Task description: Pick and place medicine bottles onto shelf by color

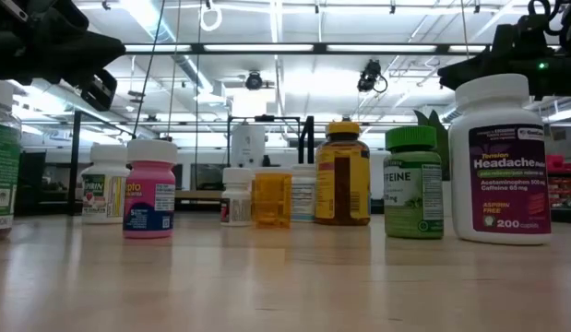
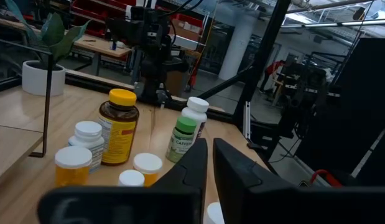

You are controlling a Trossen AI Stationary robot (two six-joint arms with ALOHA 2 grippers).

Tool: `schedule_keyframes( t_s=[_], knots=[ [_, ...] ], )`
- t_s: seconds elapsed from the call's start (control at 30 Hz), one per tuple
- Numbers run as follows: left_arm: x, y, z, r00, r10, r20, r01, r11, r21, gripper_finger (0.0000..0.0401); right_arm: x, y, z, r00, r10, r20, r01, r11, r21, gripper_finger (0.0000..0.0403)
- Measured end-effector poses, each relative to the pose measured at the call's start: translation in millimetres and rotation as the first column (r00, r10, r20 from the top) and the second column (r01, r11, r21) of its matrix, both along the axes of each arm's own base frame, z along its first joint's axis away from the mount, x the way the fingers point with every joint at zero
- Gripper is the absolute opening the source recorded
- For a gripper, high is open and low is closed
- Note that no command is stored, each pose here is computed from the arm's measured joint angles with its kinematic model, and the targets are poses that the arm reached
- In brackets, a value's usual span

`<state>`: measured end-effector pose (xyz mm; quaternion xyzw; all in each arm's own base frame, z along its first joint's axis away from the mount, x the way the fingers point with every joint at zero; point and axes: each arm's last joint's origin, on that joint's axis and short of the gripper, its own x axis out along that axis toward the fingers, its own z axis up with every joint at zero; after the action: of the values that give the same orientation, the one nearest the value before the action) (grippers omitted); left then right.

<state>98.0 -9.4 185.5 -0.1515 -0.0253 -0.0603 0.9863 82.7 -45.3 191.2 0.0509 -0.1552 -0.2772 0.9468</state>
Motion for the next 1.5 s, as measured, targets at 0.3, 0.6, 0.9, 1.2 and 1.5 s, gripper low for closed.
schedule_keyframes(
  t_s=[0.3, 0.6, 0.9, 1.2, 1.5],
  knots=[
    [0.0, 0.0, -0.1, 1.000, 0.000, 0.000, 0.000, 1.000, 0.000, 0.0034, 0.0, 0.0, 0.0, 1.000, 0.000, 0.000, 0.000, 1.000, 0.000, 0.0137],
    [0.0, 0.0, 0.0, 1.000, 0.000, 0.000, 0.000, 1.000, 0.000, 0.0035, 0.0, 0.0, 0.0, 1.000, 0.000, 0.000, 0.000, 1.000, 0.000, 0.0137],
    [0.0, 0.0, 0.1, 1.000, -0.001, 0.000, 0.001, 1.000, 0.000, 0.0029, 0.0, 0.0, 0.0, 1.000, 0.000, 0.000, 0.000, 1.000, 0.000, 0.0137],
    [0.0, 0.0, 0.0, 1.000, 0.000, 0.000, 0.000, 1.000, 0.000, 0.0038, 0.0, 0.0, 0.0, 1.000, 0.000, 0.000, 0.000, 1.000, 0.000, 0.0137],
    [0.0, 0.0, 0.0, 1.000, 0.000, 0.000, 0.000, 1.000, 0.000, 0.0028, 0.0, 0.0, 0.0, 1.000, 0.000, 0.000, 0.000, 1.000, 0.000, 0.0137]
  ],
)
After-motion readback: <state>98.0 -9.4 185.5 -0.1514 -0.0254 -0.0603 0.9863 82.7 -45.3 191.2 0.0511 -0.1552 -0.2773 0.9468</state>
